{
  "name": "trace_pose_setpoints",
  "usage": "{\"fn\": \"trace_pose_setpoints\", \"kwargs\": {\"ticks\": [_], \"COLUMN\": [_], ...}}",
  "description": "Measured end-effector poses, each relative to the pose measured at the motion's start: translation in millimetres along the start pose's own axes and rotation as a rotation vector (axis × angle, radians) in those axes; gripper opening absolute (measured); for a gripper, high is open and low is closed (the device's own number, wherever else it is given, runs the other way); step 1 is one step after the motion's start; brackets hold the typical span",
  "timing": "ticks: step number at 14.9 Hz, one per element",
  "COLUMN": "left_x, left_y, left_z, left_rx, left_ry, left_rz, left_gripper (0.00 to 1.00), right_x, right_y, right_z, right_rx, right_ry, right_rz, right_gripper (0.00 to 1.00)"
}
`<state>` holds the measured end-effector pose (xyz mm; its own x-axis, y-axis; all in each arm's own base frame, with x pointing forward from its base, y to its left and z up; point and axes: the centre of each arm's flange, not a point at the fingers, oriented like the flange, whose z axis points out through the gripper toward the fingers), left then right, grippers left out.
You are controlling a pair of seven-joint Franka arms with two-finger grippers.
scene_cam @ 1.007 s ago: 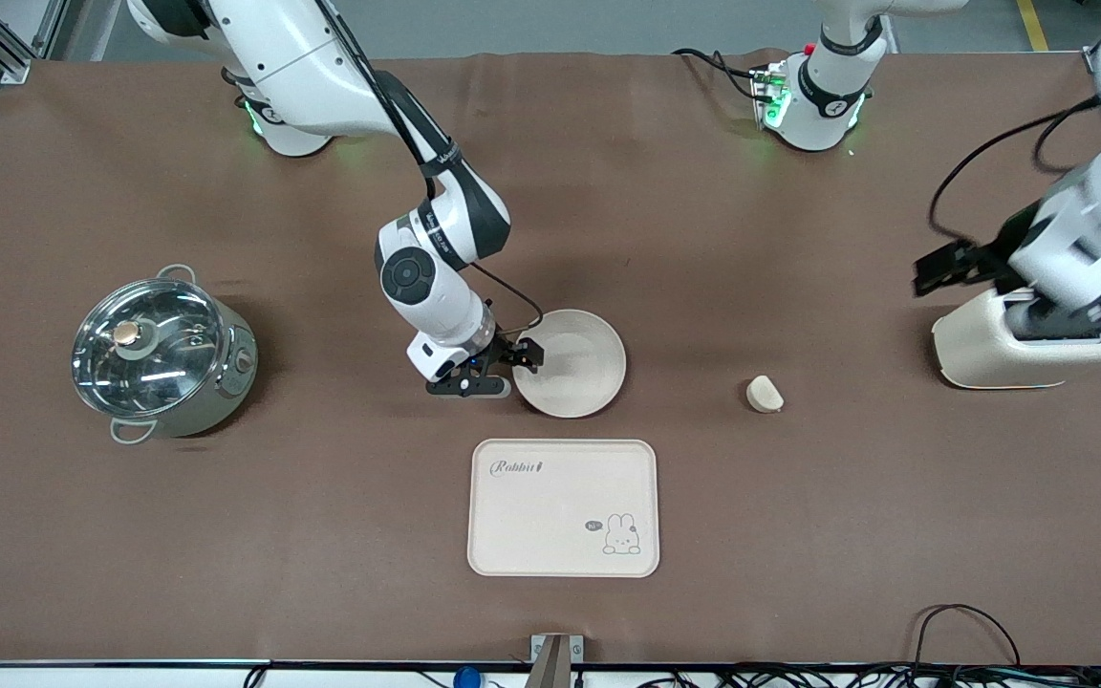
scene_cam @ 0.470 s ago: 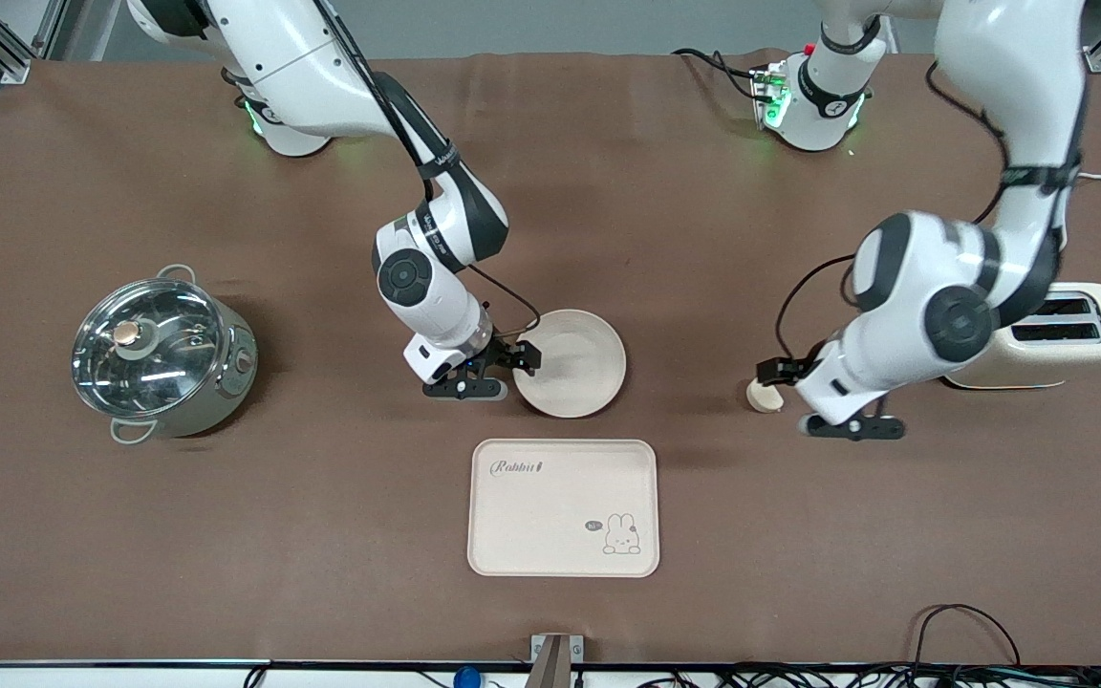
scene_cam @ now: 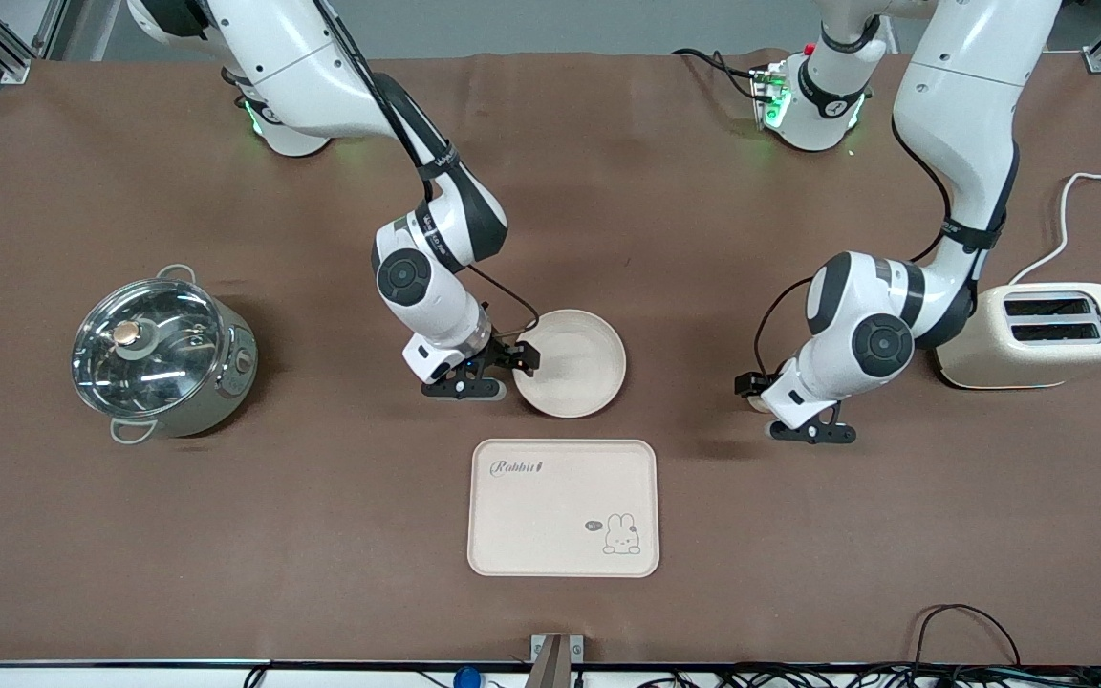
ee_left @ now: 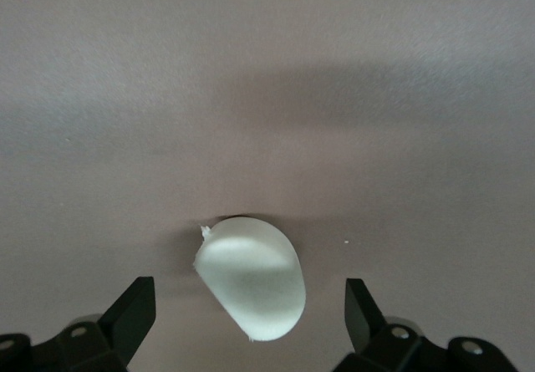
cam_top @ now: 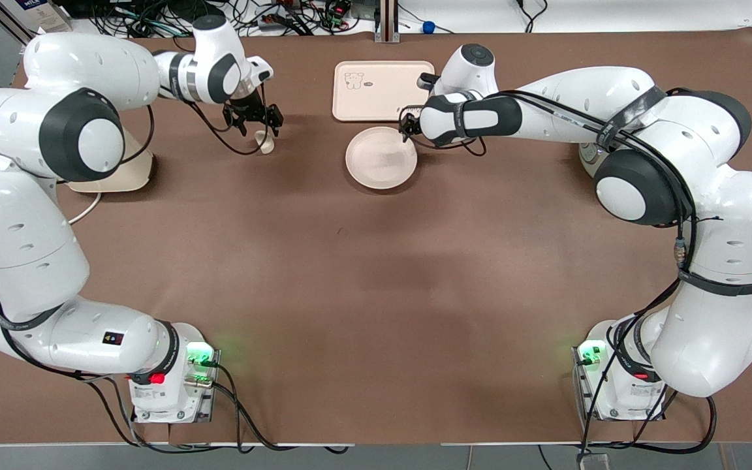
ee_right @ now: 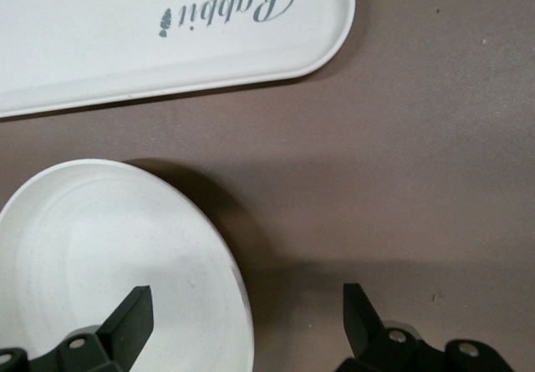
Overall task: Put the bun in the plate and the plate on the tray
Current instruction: 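Close the left gripper on the bun and lift it, then carry the bun over the plate and open the left gripper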
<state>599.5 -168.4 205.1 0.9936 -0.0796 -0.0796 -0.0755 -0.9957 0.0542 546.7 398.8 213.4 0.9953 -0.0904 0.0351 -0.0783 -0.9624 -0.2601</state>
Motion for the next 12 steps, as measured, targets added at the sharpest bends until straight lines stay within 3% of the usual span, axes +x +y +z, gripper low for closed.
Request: {"fn": "trace_pose_setpoints", "kwargs": {"ticks": [4,8,12], "left_x": [-4.7,-5.3,-4.6], "left_y": [4.5,5.1,15.6], "left_z": [6.7,7.4,0.9], "left_rx": [-0.007,-0.008,-0.020], "left_ry": [0.020,0.021,0.034], "left_rz": [0.008,0.009,0.009], "left_gripper": [0.85,0.43,0.10], "right_x": [-0.6,-1.9,-11.2], "right_y": [1.4,-0.3,-9.3], "right_z": [1.8,2.0,10.3], "right_rx": [-0.001,0.000,0.008], "right_ry": [0.001,0.002,0.019], "right_rz": [0.001,-0.002,-0.022], "right_gripper": [1.00,1.00,0.99]}}
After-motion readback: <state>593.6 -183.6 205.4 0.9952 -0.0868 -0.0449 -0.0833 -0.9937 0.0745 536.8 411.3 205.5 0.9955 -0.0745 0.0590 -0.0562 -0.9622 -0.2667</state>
